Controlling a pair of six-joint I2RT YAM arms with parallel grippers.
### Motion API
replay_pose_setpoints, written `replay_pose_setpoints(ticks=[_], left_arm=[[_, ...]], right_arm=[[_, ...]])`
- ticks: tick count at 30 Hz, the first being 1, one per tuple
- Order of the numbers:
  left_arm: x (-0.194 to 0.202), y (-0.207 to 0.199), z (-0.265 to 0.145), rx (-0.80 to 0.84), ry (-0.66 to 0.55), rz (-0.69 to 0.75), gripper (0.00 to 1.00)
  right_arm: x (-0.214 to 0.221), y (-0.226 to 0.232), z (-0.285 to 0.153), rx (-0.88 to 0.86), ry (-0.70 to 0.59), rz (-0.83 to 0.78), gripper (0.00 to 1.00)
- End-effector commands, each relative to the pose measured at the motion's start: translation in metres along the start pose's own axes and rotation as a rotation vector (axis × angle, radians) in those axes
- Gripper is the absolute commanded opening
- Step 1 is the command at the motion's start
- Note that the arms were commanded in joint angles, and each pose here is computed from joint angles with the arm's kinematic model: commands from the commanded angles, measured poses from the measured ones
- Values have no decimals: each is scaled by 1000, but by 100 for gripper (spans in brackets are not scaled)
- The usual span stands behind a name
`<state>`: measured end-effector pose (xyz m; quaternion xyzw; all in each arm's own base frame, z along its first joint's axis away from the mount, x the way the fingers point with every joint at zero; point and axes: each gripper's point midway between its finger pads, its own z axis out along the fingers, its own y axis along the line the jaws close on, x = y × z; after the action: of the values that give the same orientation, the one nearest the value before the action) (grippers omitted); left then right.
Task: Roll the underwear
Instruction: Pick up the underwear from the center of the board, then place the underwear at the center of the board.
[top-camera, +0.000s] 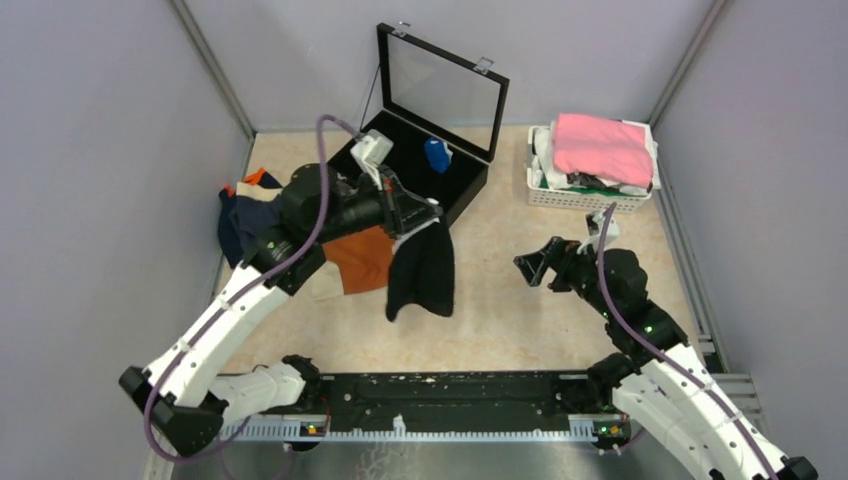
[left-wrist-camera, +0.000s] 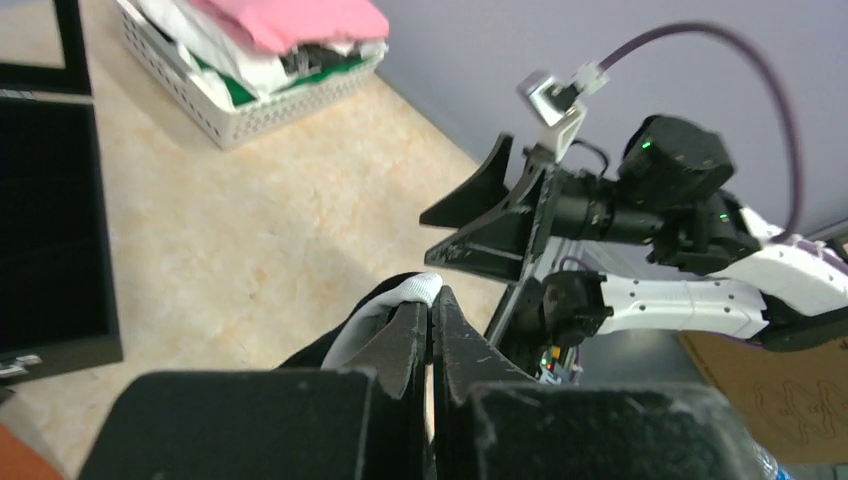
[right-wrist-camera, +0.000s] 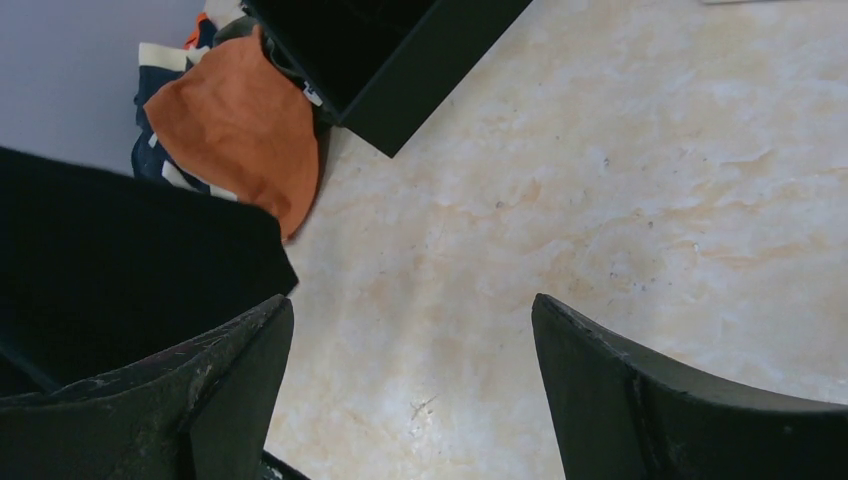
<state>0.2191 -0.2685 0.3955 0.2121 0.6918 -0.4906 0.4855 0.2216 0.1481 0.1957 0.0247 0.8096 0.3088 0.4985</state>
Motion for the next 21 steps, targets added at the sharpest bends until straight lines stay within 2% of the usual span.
replay_pose_setpoints(ticks=[1, 6, 13, 16, 18, 21], left_arm=[[0, 0, 20, -34, -33, 36, 0], [17, 7, 27, -53, -6, -2, 0], [88, 53, 39, -168, 121, -132, 0], [100, 43, 43, -105, 161, -163, 0], [99, 25, 45, -43, 186, -131, 0], [90, 1, 41, -44, 210, -65, 0]], right_arm=[[-21, -11, -14, 73, -98, -5, 87], [-26, -22, -23, 140, -122, -23, 88], [-22, -23, -20, 142, -107, -21, 89], [-23, -23, -20, 142, -108, -22, 89], [-23, -24, -21, 145, -109, -25, 89], [-24, -23, -21, 142, -110, -27, 89]])
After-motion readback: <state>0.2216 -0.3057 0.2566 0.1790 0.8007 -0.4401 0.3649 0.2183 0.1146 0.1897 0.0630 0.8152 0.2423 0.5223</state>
